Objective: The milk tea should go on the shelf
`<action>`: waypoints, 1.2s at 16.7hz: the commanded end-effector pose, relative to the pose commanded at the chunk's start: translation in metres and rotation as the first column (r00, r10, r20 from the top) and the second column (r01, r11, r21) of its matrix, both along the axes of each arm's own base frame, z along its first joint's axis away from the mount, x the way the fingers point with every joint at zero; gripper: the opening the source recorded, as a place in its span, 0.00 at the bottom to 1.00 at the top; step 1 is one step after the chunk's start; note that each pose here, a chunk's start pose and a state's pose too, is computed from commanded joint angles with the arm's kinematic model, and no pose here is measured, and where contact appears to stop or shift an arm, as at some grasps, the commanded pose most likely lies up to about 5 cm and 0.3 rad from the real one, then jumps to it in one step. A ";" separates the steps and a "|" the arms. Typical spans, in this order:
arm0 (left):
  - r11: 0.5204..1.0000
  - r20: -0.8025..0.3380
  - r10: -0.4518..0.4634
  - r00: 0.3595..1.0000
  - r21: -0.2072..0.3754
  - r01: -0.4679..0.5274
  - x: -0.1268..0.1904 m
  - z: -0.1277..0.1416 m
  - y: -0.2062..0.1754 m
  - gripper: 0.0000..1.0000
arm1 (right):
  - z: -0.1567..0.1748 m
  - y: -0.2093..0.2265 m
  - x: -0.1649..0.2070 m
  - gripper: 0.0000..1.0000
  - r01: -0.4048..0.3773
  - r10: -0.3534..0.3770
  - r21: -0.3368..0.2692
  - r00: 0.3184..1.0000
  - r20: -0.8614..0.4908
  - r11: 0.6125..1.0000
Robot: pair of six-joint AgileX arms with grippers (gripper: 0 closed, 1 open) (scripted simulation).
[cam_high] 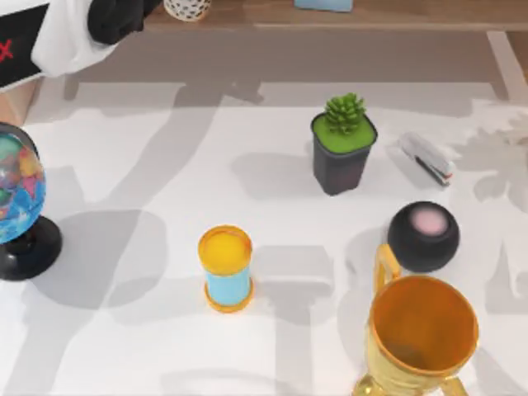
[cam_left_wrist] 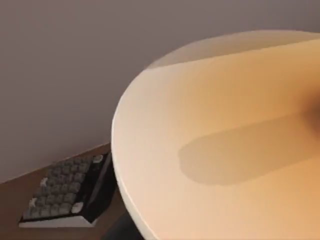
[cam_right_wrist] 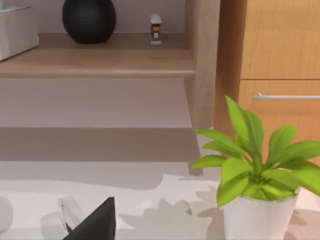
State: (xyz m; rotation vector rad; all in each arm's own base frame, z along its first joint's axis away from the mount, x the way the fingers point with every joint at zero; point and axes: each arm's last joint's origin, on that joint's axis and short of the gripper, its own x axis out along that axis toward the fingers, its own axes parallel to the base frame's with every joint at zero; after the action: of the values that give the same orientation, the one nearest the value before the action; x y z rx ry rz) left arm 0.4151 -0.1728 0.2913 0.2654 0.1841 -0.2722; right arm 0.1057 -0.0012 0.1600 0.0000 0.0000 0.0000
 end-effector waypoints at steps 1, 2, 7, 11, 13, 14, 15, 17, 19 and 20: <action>0.998 -0.007 0.048 0.999 -0.032 -0.049 0.007 -0.003 0.008 0.00 | 0.000 0.000 0.000 1.00 0.000 0.000 0.000 1.000 0.000 1.000; 0.993 -0.015 0.096 0.995 -0.065 -0.097 0.014 -0.007 0.016 0.00 | 0.000 0.000 0.000 1.00 0.000 0.000 0.000 1.000 0.000 1.000; 0.938 -0.037 0.261 0.965 -0.227 -0.262 0.040 -0.013 0.039 0.00 | 0.000 0.000 0.000 1.00 0.000 0.000 0.000 1.000 0.000 1.000; 0.932 -0.036 0.272 0.962 -0.239 -0.273 0.043 -0.013 0.040 0.00 | 0.000 0.000 0.000 1.00 0.000 0.000 0.000 1.000 0.000 1.000; 0.932 -0.036 0.272 0.962 -0.239 -0.273 0.043 -0.013 0.040 0.08 | 0.000 0.000 0.000 1.00 0.000 0.000 0.000 1.000 0.000 1.000; 0.932 -0.036 0.272 0.962 -0.239 -0.273 0.043 -0.013 0.040 0.15 | 0.000 0.000 0.000 1.00 0.000 0.000 0.000 1.000 0.000 1.000; 0.932 -0.036 0.272 0.962 -0.239 -0.273 0.043 -0.013 0.040 0.23 | 0.000 0.000 0.000 1.00 0.000 0.000 0.000 1.000 0.000 1.000; 0.932 -0.036 0.272 0.962 -0.239 -0.273 0.043 -0.013 0.040 0.38 | 0.000 0.000 0.000 1.00 0.000 0.000 0.000 1.000 0.000 1.000; 0.932 -0.036 0.272 0.962 -0.239 -0.273 0.043 -0.013 0.040 0.53 | 0.000 0.000 0.000 1.00 0.000 0.000 0.000 1.000 0.000 1.000; 0.932 -0.036 0.272 0.962 -0.239 -0.273 0.043 -0.013 0.040 0.60 | 0.000 0.000 0.000 1.00 0.000 0.000 0.000 1.000 0.000 1.000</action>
State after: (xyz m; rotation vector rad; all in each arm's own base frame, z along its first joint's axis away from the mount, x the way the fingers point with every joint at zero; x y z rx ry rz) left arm 0.4576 -0.1331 0.2786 -0.0047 0.1855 -0.0173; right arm 0.1057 -0.0012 0.1600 0.0000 0.0000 0.0000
